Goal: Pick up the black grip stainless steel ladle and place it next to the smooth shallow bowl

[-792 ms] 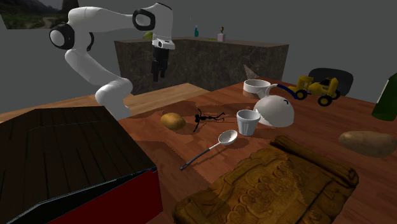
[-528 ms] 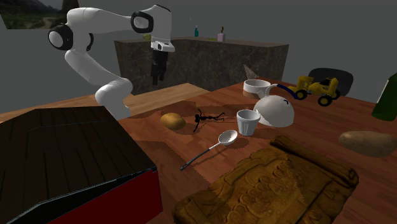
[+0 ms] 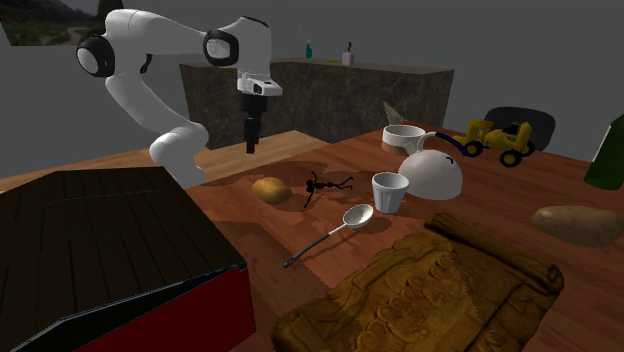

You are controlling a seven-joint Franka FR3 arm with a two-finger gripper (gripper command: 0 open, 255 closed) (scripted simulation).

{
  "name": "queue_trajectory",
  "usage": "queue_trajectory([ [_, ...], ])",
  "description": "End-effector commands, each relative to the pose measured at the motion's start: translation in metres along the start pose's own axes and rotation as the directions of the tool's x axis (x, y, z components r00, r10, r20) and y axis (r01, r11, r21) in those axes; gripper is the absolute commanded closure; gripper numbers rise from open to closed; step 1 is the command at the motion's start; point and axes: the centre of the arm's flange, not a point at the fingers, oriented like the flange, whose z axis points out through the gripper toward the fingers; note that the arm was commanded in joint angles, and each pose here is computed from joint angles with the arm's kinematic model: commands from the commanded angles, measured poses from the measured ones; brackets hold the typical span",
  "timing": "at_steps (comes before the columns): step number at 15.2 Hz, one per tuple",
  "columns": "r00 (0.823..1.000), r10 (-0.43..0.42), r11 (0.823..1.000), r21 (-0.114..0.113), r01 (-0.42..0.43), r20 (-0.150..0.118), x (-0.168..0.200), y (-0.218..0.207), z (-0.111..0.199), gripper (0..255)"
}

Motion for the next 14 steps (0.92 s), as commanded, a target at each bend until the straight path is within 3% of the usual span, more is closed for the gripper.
queue_trajectory([
  [1,0.999,-0.052,0.999,-0.008,0.052,-0.014,0.009,0.022,0.006,0],
  [7,0.979,-0.196,0.98,-0.028,0.195,-0.052,0.039,0.087,0.027,0],
  [14,0.929,-0.359,0.933,-0.057,0.355,-0.091,0.086,0.158,0.048,0],
])
